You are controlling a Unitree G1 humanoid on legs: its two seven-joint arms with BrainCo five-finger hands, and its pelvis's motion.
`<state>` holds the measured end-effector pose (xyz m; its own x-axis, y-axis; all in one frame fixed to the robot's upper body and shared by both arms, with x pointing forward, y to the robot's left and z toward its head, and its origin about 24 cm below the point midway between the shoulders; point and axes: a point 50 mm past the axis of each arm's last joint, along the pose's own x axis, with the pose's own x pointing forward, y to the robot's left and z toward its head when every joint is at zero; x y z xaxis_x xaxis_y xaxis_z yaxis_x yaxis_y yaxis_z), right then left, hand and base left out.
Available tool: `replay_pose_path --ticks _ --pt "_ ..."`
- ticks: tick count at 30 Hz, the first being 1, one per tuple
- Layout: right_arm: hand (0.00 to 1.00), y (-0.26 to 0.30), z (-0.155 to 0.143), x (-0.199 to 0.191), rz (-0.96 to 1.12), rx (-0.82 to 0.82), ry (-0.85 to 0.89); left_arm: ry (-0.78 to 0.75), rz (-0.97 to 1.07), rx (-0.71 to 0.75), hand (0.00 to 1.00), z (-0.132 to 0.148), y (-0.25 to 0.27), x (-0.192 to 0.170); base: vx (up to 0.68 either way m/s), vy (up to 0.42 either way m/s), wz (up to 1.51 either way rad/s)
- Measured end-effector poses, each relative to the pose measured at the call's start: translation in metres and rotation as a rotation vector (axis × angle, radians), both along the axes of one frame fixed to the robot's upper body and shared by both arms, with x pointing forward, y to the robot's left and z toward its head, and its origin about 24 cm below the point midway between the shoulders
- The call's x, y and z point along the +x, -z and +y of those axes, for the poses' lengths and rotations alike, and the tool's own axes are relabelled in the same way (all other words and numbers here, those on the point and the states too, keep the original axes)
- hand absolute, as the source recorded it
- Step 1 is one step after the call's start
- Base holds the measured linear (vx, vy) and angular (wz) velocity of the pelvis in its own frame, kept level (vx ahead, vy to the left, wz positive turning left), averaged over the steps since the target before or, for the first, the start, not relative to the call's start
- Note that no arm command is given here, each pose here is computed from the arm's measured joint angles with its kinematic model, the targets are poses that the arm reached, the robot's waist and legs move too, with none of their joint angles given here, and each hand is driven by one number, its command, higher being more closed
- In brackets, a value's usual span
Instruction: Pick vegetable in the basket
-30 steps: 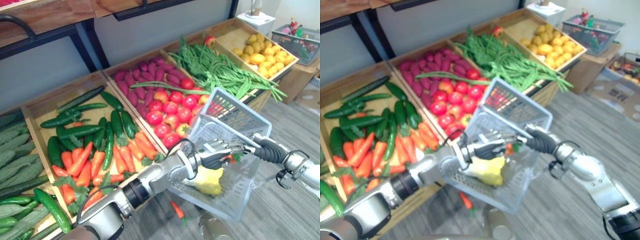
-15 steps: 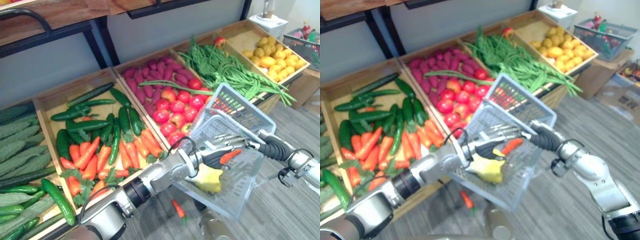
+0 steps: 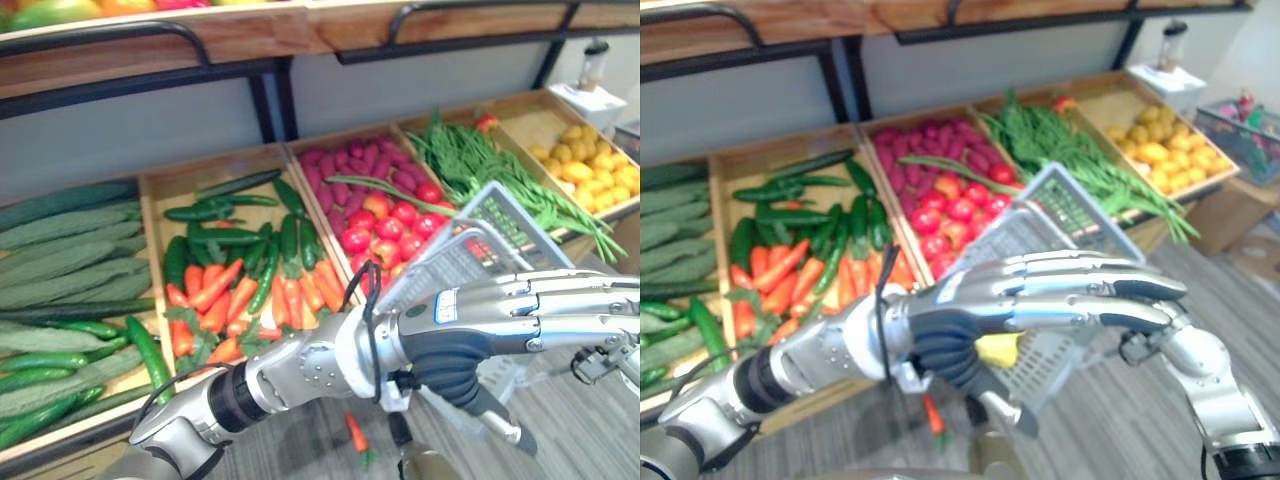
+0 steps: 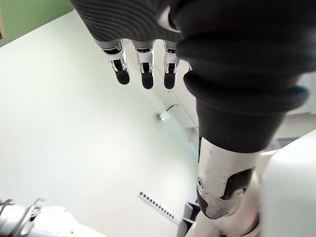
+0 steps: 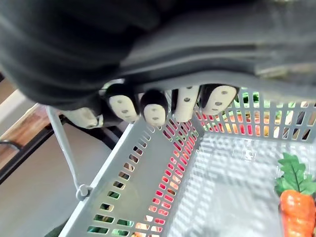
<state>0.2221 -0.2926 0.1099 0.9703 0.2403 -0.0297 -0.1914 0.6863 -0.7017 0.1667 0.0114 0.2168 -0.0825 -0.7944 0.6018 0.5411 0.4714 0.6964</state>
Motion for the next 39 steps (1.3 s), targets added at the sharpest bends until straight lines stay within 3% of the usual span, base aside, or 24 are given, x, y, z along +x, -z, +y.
replay_pose_path --ticks 7,13,15,18,20,24,28,30,39 --pt "1.0 0.015 -0.04 -0.025 -0.025 0.043 0.258 -0.108 0.017 -0.074 0.0 0.035 -0.006 -0.004 0.01 -0.01 0.61" --pt "1.0 0.037 -0.07 -0.057 -0.025 0.092 0.502 -0.428 0.018 -0.219 0.0 0.088 -0.012 0.005 0.03 -0.017 0.55" --pt "1.0 0.042 -0.087 -0.07 -0.026 0.102 0.619 -0.63 0.001 -0.26 0.0 0.117 -0.011 0.009 0.07 -0.018 0.44" --pt "1.0 0.047 -0.101 -0.082 -0.023 0.114 0.708 -0.777 0.005 -0.304 0.0 0.139 -0.011 0.01 0.06 -0.018 0.35" --pt "1.0 0.05 -0.113 -0.096 -0.02 0.115 0.799 -0.953 0.013 -0.393 0.0 0.166 -0.008 0.008 0.07 -0.026 0.44" --pt "1.0 0.053 -0.118 -0.11 -0.016 0.116 0.843 -1.209 0.047 -0.479 0.0 0.198 0.006 0.0 0.05 -0.039 0.31" --pt "1.0 0.058 -0.123 -0.122 -0.009 0.136 0.904 -1.518 0.227 -0.503 0.0 0.232 0.048 -0.005 0.02 -0.04 0.26" --pt "1.0 0.064 -0.122 -0.133 0.003 0.149 0.937 -1.73 0.465 -0.502 0.0 0.253 0.096 -0.017 0.01 -0.045 0.15" --pt "1.0 0.065 -0.091 -0.159 0.017 0.164 0.939 -2.233 0.939 -0.461 0.0 0.294 0.206 -0.078 0.0 -0.022 0.03"
